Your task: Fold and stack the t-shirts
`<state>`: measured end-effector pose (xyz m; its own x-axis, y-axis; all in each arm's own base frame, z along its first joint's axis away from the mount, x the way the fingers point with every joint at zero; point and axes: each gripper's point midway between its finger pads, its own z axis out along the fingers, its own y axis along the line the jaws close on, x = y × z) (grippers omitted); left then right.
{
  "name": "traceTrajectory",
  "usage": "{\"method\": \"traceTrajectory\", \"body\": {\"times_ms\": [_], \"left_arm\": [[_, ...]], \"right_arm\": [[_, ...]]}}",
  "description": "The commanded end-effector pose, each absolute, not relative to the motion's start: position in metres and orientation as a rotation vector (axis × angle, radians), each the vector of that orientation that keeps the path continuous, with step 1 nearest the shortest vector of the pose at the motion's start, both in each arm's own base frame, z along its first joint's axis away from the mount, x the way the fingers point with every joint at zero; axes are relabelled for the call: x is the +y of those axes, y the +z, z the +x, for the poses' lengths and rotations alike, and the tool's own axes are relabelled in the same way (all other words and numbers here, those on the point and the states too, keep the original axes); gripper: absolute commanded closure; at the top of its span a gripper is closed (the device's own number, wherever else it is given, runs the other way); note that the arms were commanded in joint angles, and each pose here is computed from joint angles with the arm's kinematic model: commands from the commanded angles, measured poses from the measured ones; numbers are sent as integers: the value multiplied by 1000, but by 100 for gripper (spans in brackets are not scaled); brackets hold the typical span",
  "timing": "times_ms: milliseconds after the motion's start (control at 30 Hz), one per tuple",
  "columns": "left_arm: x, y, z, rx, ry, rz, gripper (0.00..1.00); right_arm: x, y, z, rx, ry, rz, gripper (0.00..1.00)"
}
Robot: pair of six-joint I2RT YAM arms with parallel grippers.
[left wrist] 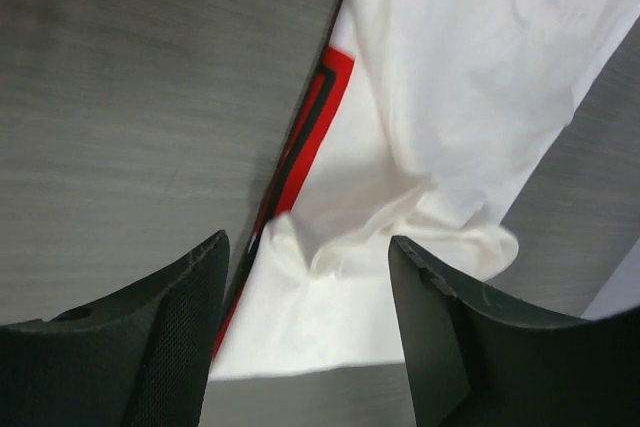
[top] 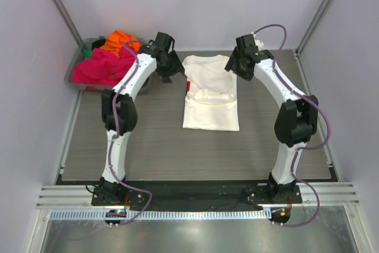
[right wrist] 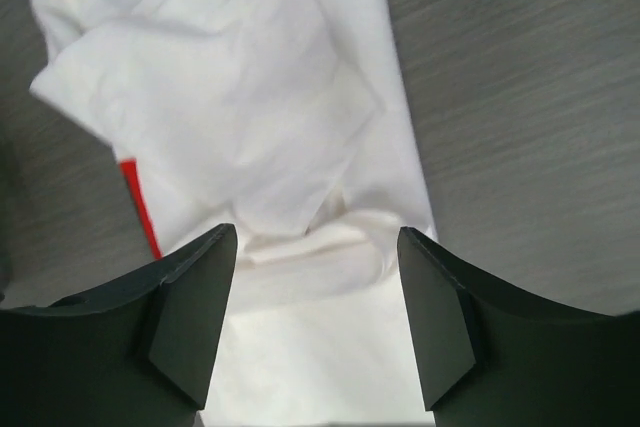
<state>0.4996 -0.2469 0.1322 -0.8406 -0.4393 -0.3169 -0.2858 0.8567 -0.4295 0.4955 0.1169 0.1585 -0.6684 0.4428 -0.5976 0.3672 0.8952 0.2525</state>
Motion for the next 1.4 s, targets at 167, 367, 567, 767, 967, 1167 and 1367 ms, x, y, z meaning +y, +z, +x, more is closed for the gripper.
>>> {"method": "traceTrajectory", "body": {"times_ms": [167,367,567,767,967,1167,1367], "left_arm": [[-244,172,412,2647,-607,-420,35],[-220,172,352,2652,-561,-384,36],[-195,184,310,2594,-564,-384,36],[-173,173,279,2609,-500,-394,35],[-170,166,265,2622,-515,-401,36],[-179,168,275,2594,-560,-399,36],[-218,147,289,2610,-647,-321,34]], "right_arm": [[221,152,377,2494,405,242,33],[246,103,355,2614,353,129,36],[248,73,373,2656,242,65,37],[232,53,418,2665,79,57,38],[196,72,487,2611,-56,131,39],[196,173,511,2437,21,123,39],[145,162,409,2480,48,263,36]]}}
